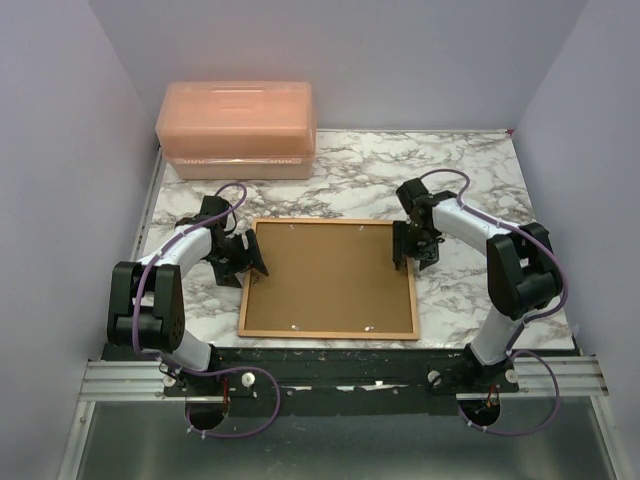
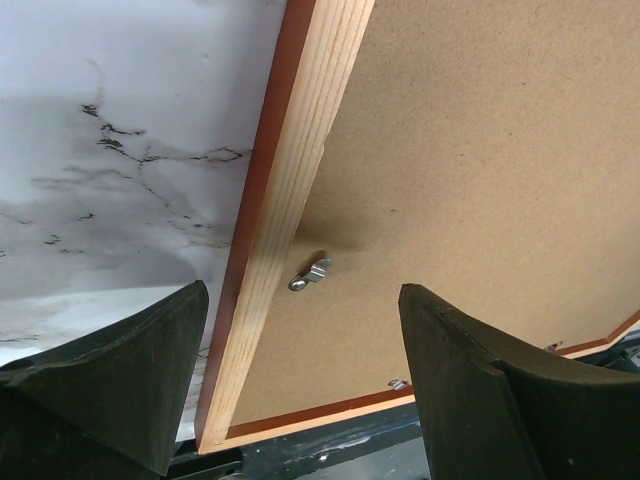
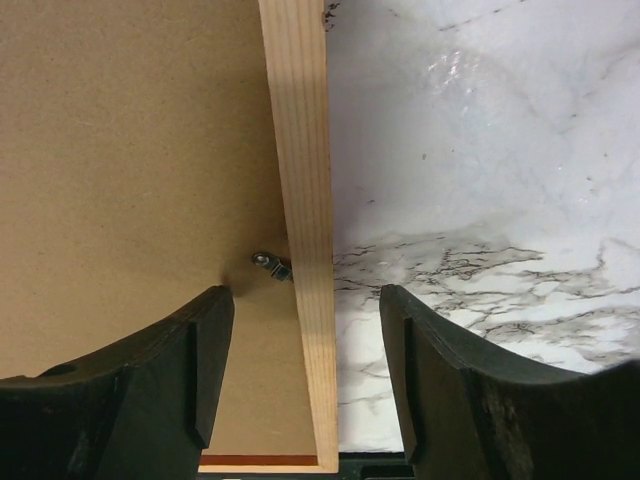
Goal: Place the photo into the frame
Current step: Install the photo frame at the center of the board.
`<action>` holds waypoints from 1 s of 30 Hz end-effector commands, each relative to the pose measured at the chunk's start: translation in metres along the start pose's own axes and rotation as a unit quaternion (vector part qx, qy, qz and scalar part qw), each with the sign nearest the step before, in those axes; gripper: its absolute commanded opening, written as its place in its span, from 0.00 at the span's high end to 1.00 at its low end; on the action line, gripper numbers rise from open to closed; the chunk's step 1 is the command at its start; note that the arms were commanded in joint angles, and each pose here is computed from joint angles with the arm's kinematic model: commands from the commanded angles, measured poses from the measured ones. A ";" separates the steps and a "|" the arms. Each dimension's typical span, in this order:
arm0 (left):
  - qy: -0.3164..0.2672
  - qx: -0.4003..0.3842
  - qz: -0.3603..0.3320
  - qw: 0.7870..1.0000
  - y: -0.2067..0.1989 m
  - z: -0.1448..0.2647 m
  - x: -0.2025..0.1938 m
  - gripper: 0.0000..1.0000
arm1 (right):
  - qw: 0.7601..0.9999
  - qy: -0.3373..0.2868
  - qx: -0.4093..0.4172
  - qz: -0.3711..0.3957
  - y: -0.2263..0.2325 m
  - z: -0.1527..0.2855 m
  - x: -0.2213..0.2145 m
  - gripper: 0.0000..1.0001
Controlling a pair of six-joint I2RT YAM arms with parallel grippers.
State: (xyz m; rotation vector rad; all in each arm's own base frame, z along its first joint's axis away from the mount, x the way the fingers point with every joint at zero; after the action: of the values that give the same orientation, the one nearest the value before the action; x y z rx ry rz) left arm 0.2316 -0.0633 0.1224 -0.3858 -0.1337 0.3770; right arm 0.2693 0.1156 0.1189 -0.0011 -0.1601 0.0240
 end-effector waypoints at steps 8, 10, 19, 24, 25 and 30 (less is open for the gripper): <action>0.006 -0.004 -0.013 1.000 -0.002 -0.001 0.000 0.22 | 0.996 0.003 -0.084 -0.023 -0.012 -0.012 -0.004 0.56; 0.007 -0.004 -0.014 1.000 -0.003 -0.001 0.000 0.22 | 0.996 -0.004 -0.089 -0.025 -0.011 -0.014 0.002 0.55; 0.010 -0.003 -0.018 1.000 -0.003 -0.002 0.000 0.22 | 0.995 -0.047 -0.086 -0.016 -0.004 -0.020 0.030 0.52; 0.016 -0.002 -0.020 1.000 -0.004 -0.004 0.000 0.23 | 0.996 -0.054 -0.071 -0.013 -0.002 -0.026 0.034 0.72; 0.017 -0.002 -0.020 1.000 -0.004 -0.004 -0.001 0.23 | 0.996 -0.058 -0.066 -0.016 -0.001 -0.026 0.035 0.76; 0.018 0.000 -0.023 1.000 -0.004 -0.005 -0.001 0.23 | 0.997 -0.058 -0.021 -0.051 -0.006 -0.030 0.040 0.82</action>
State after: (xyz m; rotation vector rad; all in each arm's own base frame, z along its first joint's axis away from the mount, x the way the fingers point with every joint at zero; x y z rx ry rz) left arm 0.2303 -0.0667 0.1170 -0.3785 -0.1068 0.3503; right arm 0.2913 0.1155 0.1141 -0.0862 -0.2020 0.0046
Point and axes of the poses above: each gripper's point midway between its finger pads, its own z axis back along the fingers, its own y axis along the line the jaws close on, x = y × z, the point moved 9 cm from there along z, back along the fingers, and after that the axes turned 4 degrees about z, right-handed, at the moved point
